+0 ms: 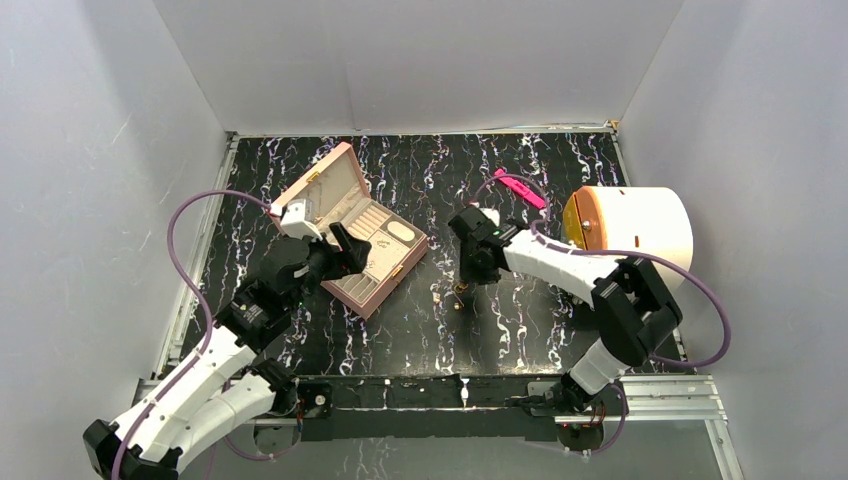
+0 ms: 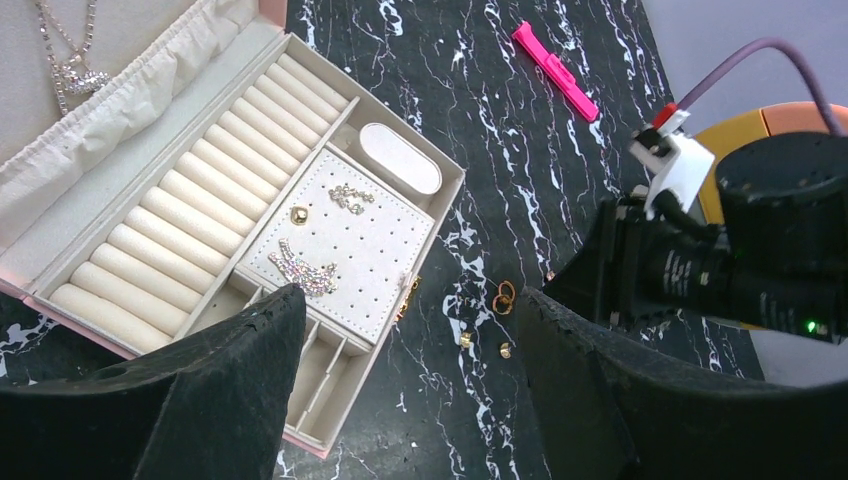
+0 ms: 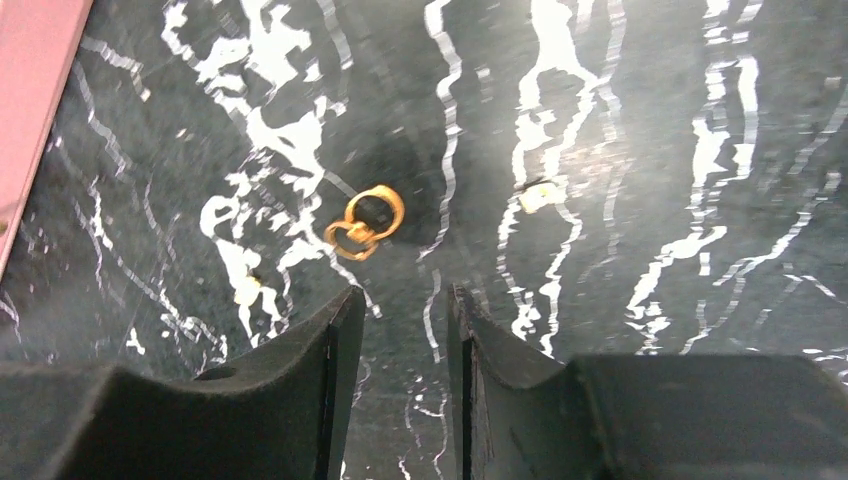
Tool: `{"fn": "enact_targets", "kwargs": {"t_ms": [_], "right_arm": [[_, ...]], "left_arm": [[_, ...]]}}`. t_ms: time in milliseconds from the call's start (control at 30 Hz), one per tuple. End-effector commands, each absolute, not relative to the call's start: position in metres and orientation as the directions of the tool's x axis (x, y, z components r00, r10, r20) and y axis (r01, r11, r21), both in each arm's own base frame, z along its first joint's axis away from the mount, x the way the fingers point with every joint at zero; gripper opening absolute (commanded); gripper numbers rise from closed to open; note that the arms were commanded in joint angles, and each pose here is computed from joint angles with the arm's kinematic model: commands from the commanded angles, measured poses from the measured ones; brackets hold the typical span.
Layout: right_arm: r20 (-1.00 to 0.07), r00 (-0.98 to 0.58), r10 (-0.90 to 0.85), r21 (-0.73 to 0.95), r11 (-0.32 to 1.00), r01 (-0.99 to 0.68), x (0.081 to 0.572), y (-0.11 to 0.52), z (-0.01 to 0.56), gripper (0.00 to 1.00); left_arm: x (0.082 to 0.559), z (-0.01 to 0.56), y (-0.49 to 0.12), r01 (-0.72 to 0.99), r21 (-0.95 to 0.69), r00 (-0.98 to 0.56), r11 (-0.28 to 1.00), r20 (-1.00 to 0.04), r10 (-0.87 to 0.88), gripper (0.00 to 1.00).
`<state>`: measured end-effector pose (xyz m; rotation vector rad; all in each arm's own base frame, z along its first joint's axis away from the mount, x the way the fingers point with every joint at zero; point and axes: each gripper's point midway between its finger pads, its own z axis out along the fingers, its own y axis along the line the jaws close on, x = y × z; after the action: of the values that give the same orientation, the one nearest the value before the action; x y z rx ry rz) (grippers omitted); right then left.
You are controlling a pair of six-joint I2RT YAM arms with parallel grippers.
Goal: Organize the mixed jewelry
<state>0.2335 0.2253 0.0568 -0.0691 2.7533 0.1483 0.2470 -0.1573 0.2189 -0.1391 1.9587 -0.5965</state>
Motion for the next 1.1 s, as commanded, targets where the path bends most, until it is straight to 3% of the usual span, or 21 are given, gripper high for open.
{"fn": "enact_targets", "kwargs": {"t_ms": [0,333,1067], "right_arm": [[-0.413,-0.908,0.078,0.065,0.996,0.056,0.251,0.188,0.066,0.43],[-0.400,-0.907,0.129,0.037,0.992,0.124,0.267,0.155,0.055,0.40],[-0.357,-0.928,0.109,0.100,0.992,0.078,0.278,0.162,0.032,0.30]], "left_arm": [[0.252,0.237,-0.164,0.186,-0.496,-0.427,0.848,-0.818,-0.385,0.74],[0.256,0.231,-0.171,0.192,-0.493,-0.447,0.849,-0.813,-0.372,0.74],[0.259,0.227,-0.171,0.177,-0.493,-0.453,0.852,-0.809,-0.374,0.74]]}}
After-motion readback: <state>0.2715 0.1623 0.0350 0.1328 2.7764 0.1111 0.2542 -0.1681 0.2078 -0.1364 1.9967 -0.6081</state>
